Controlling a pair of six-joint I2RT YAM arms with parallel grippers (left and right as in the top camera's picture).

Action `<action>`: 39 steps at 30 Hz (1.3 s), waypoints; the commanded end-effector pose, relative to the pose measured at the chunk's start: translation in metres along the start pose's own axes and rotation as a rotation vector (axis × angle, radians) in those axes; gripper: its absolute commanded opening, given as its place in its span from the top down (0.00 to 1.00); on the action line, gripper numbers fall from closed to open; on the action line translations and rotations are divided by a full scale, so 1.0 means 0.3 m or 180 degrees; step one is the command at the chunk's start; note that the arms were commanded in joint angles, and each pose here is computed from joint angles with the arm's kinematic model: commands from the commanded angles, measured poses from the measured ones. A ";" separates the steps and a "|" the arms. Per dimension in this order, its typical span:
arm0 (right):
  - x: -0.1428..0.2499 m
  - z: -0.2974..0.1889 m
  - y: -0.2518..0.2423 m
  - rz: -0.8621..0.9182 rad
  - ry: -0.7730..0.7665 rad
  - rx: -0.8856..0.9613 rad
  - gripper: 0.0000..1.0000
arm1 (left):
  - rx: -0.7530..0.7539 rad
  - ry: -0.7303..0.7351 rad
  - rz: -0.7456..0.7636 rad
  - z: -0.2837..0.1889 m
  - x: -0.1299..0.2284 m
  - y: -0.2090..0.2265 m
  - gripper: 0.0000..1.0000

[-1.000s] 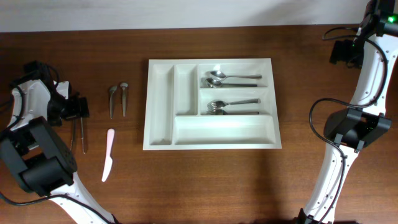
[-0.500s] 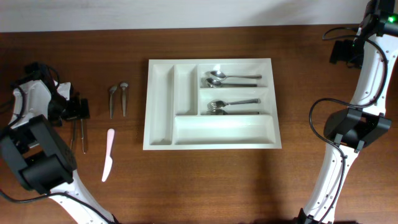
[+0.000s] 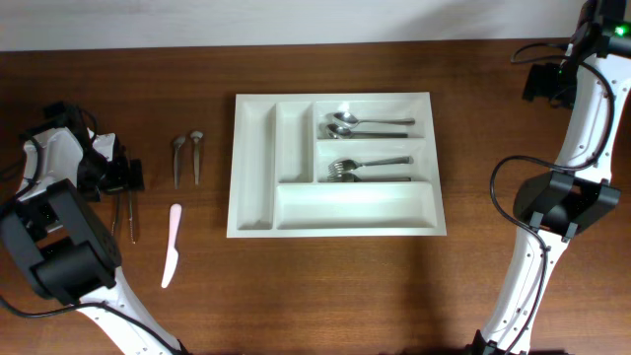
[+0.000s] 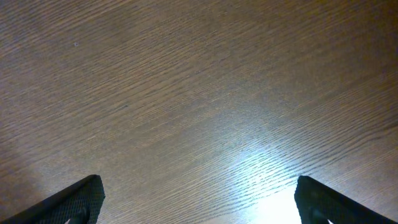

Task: Pack container
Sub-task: 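Lower the left gripper and grasp the metal tweezers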

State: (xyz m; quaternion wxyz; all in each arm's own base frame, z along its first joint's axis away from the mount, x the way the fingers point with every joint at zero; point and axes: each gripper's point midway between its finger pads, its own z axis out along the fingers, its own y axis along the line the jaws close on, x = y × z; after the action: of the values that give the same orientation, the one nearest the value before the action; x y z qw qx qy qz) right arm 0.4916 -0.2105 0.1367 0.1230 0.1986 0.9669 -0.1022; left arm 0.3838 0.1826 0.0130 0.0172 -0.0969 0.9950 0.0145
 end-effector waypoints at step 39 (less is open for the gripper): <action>0.002 0.011 0.000 0.0037 0.0019 0.0006 0.01 | 0.0048 0.0300 0.0140 0.100 0.043 -0.001 0.01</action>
State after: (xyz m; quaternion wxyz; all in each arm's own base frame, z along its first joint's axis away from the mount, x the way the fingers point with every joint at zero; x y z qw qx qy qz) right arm 0.4916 -0.2105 0.1367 0.1230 0.1986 0.9669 -0.1022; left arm 0.3769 0.1805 -0.0018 -0.0087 -0.0824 0.9965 0.0083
